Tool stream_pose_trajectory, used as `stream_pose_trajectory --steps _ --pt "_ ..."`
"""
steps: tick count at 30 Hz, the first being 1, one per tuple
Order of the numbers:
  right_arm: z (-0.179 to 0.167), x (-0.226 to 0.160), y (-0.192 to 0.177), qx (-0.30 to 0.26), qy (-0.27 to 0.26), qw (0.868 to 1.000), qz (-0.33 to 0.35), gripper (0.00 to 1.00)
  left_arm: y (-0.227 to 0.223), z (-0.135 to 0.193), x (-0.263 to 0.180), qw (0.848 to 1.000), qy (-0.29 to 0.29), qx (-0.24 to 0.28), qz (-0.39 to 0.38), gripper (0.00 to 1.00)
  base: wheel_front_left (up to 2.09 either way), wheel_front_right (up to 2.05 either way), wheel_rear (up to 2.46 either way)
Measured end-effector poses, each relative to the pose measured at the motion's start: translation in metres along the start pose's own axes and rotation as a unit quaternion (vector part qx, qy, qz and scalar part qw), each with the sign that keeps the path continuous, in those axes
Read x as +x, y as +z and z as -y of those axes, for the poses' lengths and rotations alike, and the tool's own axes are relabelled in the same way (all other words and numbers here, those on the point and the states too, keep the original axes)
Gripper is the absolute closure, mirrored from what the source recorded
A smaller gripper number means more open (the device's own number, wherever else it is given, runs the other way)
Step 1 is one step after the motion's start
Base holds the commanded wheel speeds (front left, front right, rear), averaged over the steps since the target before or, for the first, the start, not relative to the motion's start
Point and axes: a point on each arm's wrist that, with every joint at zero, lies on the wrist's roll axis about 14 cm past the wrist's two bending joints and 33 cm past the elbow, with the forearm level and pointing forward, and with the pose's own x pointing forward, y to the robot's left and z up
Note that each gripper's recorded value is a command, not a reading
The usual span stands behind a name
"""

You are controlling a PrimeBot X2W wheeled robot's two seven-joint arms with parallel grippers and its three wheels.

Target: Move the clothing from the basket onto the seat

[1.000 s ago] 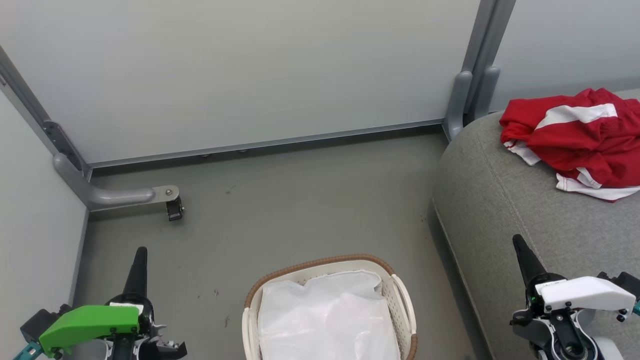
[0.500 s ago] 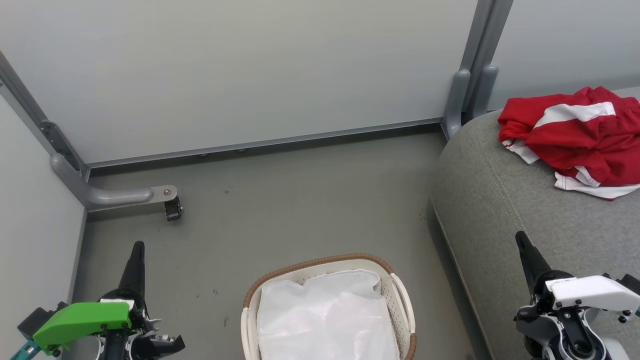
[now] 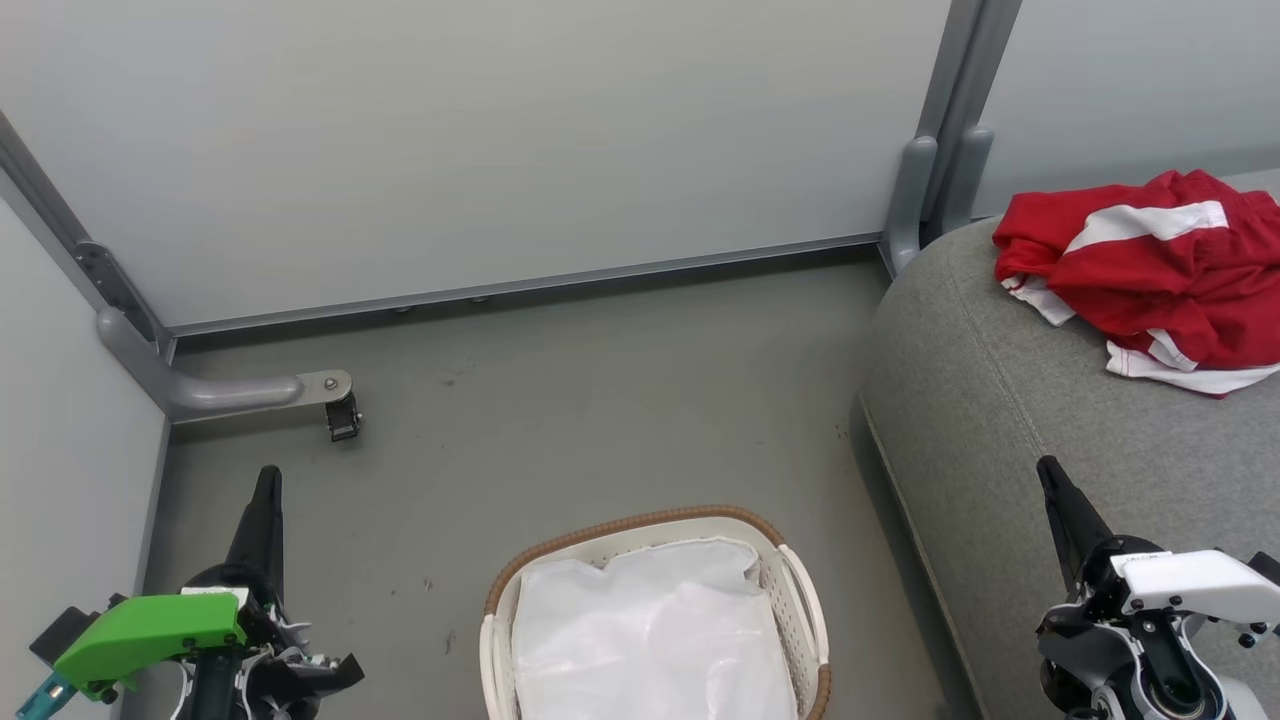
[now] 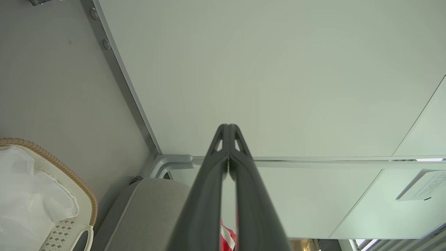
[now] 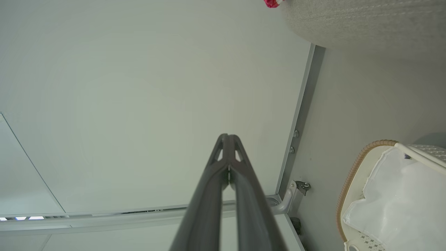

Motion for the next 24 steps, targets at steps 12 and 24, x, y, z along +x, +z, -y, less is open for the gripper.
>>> stream_pose_trajectory --steps 12,24 --pt "-0.0005 0.0001 0.0004 0.002 0.001 1.0 0.001 1.0 0.0001 0.0011 0.0005 1.0 -0.002 -0.001 0.0 1.0 0.0 0.0 0.0" --pt "-0.0005 0.0001 0.0004 0.002 0.001 1.0 0.001 1.0 0.0001 0.0011 0.0005 1.0 -0.002 -0.001 0.0 1.0 0.0 0.0 0.0"
